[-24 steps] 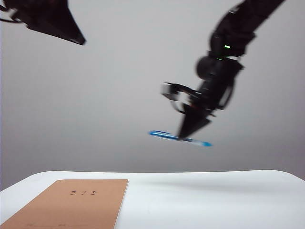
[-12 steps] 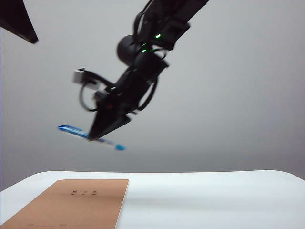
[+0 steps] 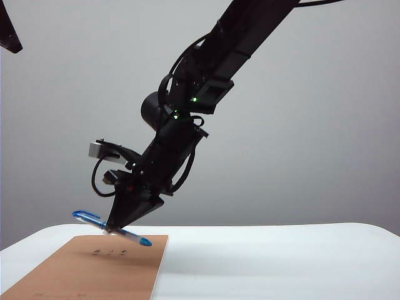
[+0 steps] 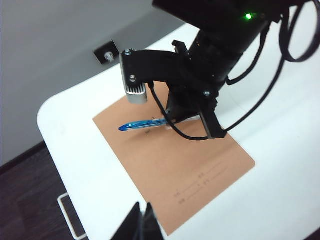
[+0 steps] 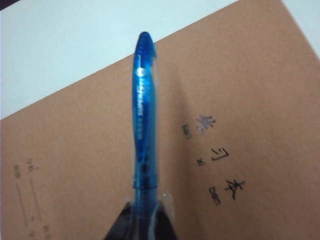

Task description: Pick up a pen on the table and place it on the notebook.

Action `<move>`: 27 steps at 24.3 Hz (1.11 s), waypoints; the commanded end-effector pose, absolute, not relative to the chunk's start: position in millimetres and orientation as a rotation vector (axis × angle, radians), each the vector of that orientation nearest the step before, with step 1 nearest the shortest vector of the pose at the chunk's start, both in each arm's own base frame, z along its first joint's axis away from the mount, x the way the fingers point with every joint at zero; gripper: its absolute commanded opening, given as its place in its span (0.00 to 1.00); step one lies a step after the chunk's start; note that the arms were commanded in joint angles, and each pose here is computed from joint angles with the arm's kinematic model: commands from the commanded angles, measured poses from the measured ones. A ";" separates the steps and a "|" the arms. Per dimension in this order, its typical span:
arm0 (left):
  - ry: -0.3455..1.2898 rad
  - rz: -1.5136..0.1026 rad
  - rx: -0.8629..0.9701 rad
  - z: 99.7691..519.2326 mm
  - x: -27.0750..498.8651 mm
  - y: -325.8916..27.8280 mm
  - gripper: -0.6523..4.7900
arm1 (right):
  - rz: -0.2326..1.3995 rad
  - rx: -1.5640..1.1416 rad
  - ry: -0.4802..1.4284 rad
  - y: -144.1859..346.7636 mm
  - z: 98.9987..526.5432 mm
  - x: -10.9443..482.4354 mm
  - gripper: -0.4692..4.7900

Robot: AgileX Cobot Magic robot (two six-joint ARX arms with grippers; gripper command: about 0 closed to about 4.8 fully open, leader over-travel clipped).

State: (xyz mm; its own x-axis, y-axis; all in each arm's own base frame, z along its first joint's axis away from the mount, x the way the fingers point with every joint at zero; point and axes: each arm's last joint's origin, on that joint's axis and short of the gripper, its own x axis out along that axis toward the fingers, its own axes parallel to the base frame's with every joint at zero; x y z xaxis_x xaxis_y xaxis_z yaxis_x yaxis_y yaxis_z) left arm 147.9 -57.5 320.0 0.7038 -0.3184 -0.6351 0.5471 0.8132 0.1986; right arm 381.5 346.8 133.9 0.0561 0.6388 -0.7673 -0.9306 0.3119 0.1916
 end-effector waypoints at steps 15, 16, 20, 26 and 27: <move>0.614 -0.545 0.393 320.8 146.6 -58.4 0.11 | 1.238 -0.431 0.940 359.7 94.1 375.8 0.41; 0.614 -0.545 0.393 320.8 146.6 -58.5 0.11 | 1.238 -0.431 0.953 359.1 93.6 375.1 0.55; 0.614 -0.545 0.393 320.8 146.6 -58.5 0.11 | 1.262 -0.394 0.983 359.1 93.6 372.8 0.81; 0.610 -0.544 0.392 321.1 146.9 -58.6 0.11 | 1.224 -0.389 0.980 349.7 120.3 376.3 1.00; 0.609 -0.544 0.392 321.1 146.9 -58.6 0.11 | 1.212 -0.399 0.976 347.1 127.3 377.1 1.00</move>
State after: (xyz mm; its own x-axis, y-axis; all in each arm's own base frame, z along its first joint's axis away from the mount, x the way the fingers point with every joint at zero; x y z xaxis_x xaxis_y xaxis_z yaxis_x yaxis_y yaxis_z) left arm 146.8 -58.4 319.4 0.6826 -0.3526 -0.6401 0.5827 0.7912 0.1856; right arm 375.9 349.1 109.1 0.0009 0.5898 -0.8076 -0.9057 0.3428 0.2493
